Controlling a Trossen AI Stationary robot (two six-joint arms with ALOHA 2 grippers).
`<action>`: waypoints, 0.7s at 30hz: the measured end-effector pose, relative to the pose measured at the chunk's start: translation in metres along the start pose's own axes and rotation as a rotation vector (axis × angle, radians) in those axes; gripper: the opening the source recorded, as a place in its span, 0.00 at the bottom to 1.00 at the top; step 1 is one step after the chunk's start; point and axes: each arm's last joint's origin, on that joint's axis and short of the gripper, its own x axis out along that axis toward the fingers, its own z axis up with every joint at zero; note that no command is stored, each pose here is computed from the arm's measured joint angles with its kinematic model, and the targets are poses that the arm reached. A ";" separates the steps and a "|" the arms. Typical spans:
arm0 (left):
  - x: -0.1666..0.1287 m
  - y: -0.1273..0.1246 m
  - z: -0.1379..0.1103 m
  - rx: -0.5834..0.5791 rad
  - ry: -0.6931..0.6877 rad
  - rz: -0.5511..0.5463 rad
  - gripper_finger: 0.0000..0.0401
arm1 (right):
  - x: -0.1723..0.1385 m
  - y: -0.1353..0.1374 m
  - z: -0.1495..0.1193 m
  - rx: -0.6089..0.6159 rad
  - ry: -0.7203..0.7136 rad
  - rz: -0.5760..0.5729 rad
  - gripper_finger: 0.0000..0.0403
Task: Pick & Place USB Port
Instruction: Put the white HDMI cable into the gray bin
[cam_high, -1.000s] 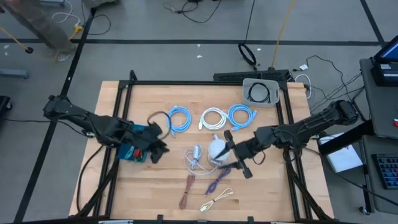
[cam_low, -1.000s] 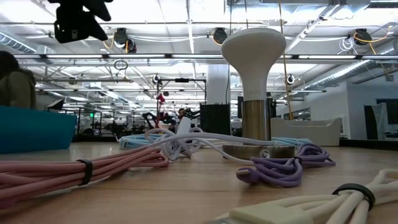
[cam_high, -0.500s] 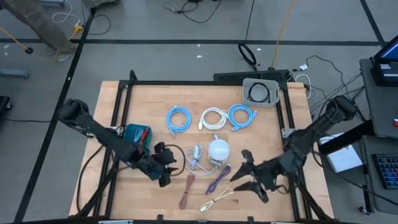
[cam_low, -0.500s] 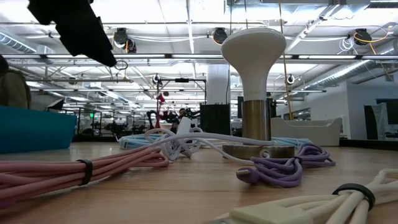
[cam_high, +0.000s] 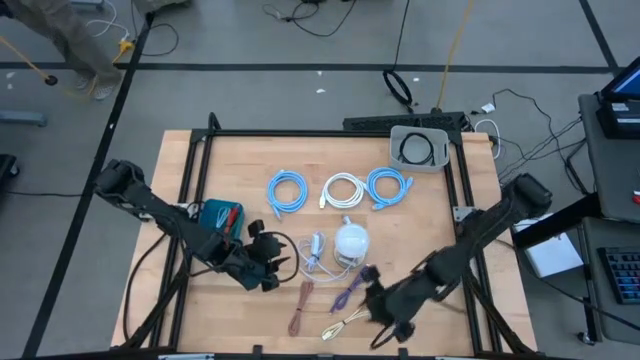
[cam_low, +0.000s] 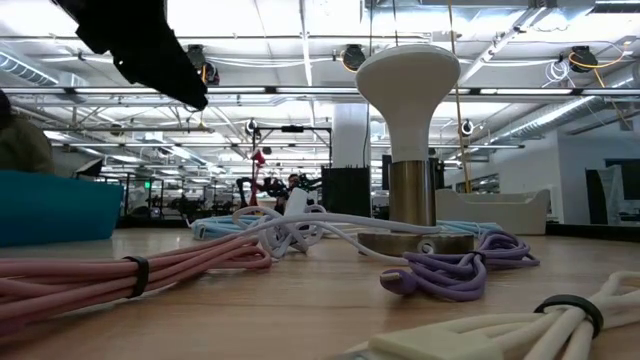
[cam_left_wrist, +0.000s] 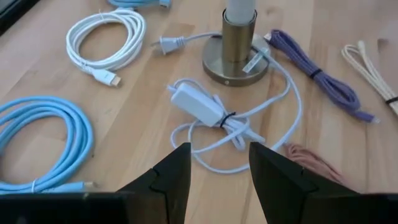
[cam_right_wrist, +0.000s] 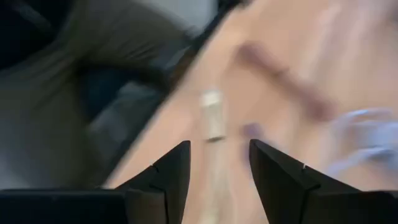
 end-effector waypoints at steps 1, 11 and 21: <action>0.000 0.000 0.000 -0.002 0.000 0.000 0.41 | 0.007 0.002 -0.001 0.022 0.028 0.037 0.39; -0.003 -0.002 -0.004 0.006 0.017 0.005 0.41 | 0.045 0.003 -0.021 0.050 0.150 -0.083 0.39; -0.007 -0.004 -0.011 0.029 0.042 0.010 0.41 | 0.083 -0.019 -0.043 0.147 0.301 -0.052 0.39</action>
